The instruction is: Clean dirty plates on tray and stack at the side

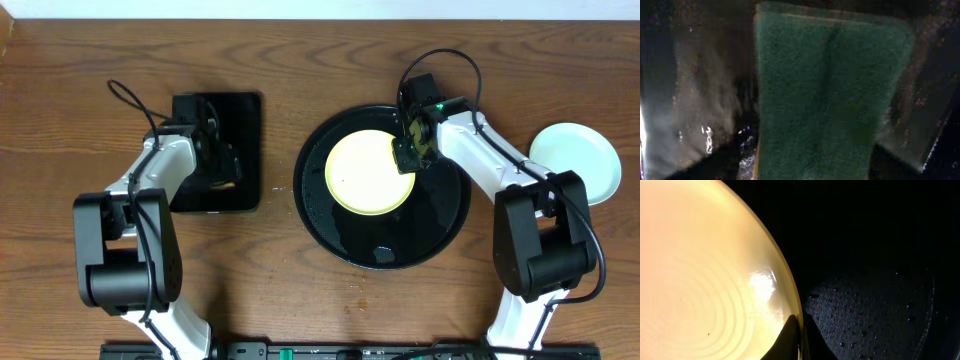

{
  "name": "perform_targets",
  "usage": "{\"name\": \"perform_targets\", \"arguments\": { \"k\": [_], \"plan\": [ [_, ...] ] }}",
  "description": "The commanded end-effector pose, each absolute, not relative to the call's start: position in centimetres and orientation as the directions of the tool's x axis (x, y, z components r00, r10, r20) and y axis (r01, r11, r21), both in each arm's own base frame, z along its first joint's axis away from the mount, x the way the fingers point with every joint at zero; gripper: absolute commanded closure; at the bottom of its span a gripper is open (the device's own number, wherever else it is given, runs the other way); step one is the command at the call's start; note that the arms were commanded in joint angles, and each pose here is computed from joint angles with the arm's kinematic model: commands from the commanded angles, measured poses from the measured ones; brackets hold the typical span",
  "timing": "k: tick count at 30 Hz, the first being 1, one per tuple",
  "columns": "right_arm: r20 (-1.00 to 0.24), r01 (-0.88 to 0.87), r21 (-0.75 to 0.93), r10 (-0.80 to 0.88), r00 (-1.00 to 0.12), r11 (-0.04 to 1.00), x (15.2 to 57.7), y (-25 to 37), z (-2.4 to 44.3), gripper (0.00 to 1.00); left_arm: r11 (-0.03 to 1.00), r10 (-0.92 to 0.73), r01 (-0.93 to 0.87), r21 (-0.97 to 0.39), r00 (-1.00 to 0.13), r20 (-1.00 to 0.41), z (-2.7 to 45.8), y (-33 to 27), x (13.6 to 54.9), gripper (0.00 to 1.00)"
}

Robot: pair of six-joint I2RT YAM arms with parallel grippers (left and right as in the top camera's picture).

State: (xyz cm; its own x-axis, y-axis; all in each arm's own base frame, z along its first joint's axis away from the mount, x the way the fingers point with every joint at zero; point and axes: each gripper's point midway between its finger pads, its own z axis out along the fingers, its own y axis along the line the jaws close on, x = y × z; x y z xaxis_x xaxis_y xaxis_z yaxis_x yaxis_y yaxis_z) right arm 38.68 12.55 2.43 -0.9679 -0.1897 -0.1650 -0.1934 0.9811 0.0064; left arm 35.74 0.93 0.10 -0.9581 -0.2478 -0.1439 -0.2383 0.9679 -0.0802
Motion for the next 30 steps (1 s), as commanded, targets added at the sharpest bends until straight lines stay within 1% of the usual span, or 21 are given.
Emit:
{"name": "perform_targets", "arguments": {
  "k": [1, 3, 4, 5, 6, 7, 8, 9, 11, 15, 21, 23, 26, 27, 29, 30],
  "plan": [
    [-0.152, -0.211, 0.0, -0.208, -0.966, 0.978, 38.3, 12.7, 2.0, 0.99, 0.966, -0.253, -0.244, -0.084, -0.961, -0.11, -0.3, 0.5, 34.6, 0.58],
    [-0.15, -0.211, 0.0, -0.208, -0.966, 0.978, 38.2, 12.7, 2.0, 0.99, 0.968, -0.249, -0.246, -0.045, -0.961, -0.12, -0.5, 1.1, 34.5, 0.81],
    [-0.15, -0.211, 0.0, -0.208, -0.966, 0.978, 38.2, 12.7, 2.0, 0.99, 0.968, -0.25, -0.25, -0.016, -0.959, -0.132, -0.5, 1.7, 34.6, 0.9],
    [-0.15, -0.211, 0.0, -0.208, -0.966, 0.978, 38.2, 12.7, 2.0, 0.99, 0.968, -0.249, -0.251, -0.005, -0.958, -0.144, -0.4, 1.9, 34.8, 0.89],
    [-0.15, -0.211, 0.0, -0.208, -0.966, 0.978, 38.2, 12.7, 2.0, 0.99, 0.968, -0.249, -0.252, -0.002, -0.956, -0.156, -0.4, 2.0, 35.1, 0.76],
    [-0.15, -0.211, 0.0, -0.208, -0.966, 0.978, 38.2, 12.7, 2.0, 0.99, 0.968, -0.249, -0.252, -0.005, -0.954, -0.167, -0.3, 2.0, 35.4, 0.41],
    [-0.15, -0.211, 0.0, -0.208, -0.966, 0.978, 38.2, 12.7, 2.0, 0.99, 0.968, -0.249, -0.252, -0.007, -0.952, -0.176, -0.1, 2.1, 35.7, 0.2],
    [-0.15, -0.211, 0.0, -0.208, -0.966, 0.978, 38.2, 12.7, 2.0, 0.99, 0.968, -0.249, -0.252, -0.009, -0.951, -0.184, 0.2, 2.1, 36.0, 0.14],
    [-0.15, -0.211, 0.0, -0.208, -0.966, 0.978, 38.2, 12.7, 2.0, 0.99, 0.968, -0.249, -0.252, -0.014, -0.946, -0.205, 0.7, 2.1, 36.8, 0.12],
    [-0.151, -0.211, 0.0, -0.208, -0.966, 0.978, 38.2, 12.7, 2.0, 0.99, 0.968, -0.249, -0.251, -0.028, -0.932, -0.264, 1.0, 2.1, 38.3, 0.12],
    [-0.151, -0.211, 0.0, -0.208, -0.966, 0.978, 38.2, 12.7, 2.0, 0.99, 0.968, -0.248, -0.25, -0.034, -0.923, -0.295, -0.2, 2.2, 38.6, 0.12],
    [-0.151, -0.211, 0.0, -0.208, -0.966, 0.978, 38.2, 12.7, 2.0, 0.99, 0.968, -0.248, -0.249, -0.037, -0.919, -0.307, -0.6, 2.2, 38.7, 0.15],
    [-0.151, -0.211, 0.0, -0.208, -0.966, 0.978, 38.2, 12.7, 2.0, 0.99, 0.968, -0.248, -0.249, -0.04, -0.914, -0.322, -0.8, 2.2, 38.9, 0.24],
    [-0.151, -0.211, 0.0, -0.208, -0.966, 0.978, 38.2, 12.7, 2.0, 0.99, 0.968, -0.248, -0.248, -0.042, -0.911, -0.329, -0.5, 2.2, 39.1, 0.29],
    [-0.15, -0.211, 0.0, -0.208, -0.966, 0.978, 38.2, 12.7, 2.0, 0.99, 0.968, -0.247, -0.247, -0.045, -0.908, -0.337, 0.2, 2.2, 39.6, 0.45],
    [-0.15, -0.211, 0.0, -0.208, -0.966, 0.978, 38.2, 12.7, 2.0, 0.99, 0.968, -0.247, -0.243, -0.054, -0.907, -0.341, 0.9, 2.0, 39.8, 0.57]
  ]
}}
